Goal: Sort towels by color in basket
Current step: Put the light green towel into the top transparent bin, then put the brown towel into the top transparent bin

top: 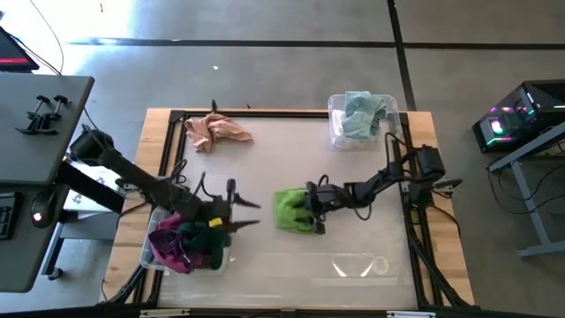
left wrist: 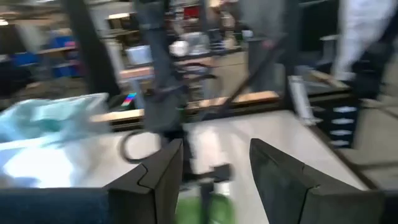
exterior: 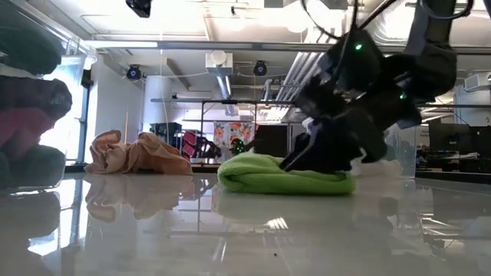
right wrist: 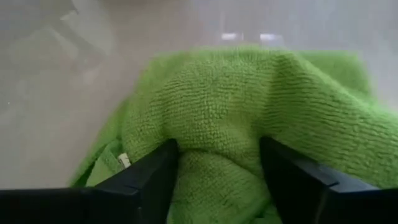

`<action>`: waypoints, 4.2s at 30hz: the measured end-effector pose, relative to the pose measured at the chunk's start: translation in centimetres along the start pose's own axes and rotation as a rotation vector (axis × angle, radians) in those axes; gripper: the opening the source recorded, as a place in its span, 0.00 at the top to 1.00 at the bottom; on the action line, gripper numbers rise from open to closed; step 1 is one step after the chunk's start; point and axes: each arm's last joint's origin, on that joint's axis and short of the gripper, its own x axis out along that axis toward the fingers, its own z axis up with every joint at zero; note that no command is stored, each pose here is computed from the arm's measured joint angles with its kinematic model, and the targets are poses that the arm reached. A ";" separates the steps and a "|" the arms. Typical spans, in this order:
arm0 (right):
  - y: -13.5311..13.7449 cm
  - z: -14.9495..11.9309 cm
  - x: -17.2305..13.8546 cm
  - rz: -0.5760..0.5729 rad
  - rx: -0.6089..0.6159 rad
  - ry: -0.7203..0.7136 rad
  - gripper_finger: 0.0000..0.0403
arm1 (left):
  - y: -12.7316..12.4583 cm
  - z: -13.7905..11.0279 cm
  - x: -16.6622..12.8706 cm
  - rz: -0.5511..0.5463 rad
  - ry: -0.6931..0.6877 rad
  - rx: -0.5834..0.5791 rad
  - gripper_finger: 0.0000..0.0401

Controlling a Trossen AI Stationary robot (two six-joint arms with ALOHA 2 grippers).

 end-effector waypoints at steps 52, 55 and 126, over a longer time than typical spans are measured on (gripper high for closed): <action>-19.8 8.1 -27.4 -0.753 0.518 0.387 0.96 | 1.6 -2.5 2.3 0.151 0.104 -0.037 0.57; -22.4 5.5 -26.3 -0.724 0.576 0.499 0.95 | 1.6 -2.5 2.3 0.151 0.103 -0.038 0.57; -2.1 1.3 -15.1 -0.525 0.442 -0.221 0.57 | 29.7 -11.9 -3.7 1.232 1.185 -0.602 0.35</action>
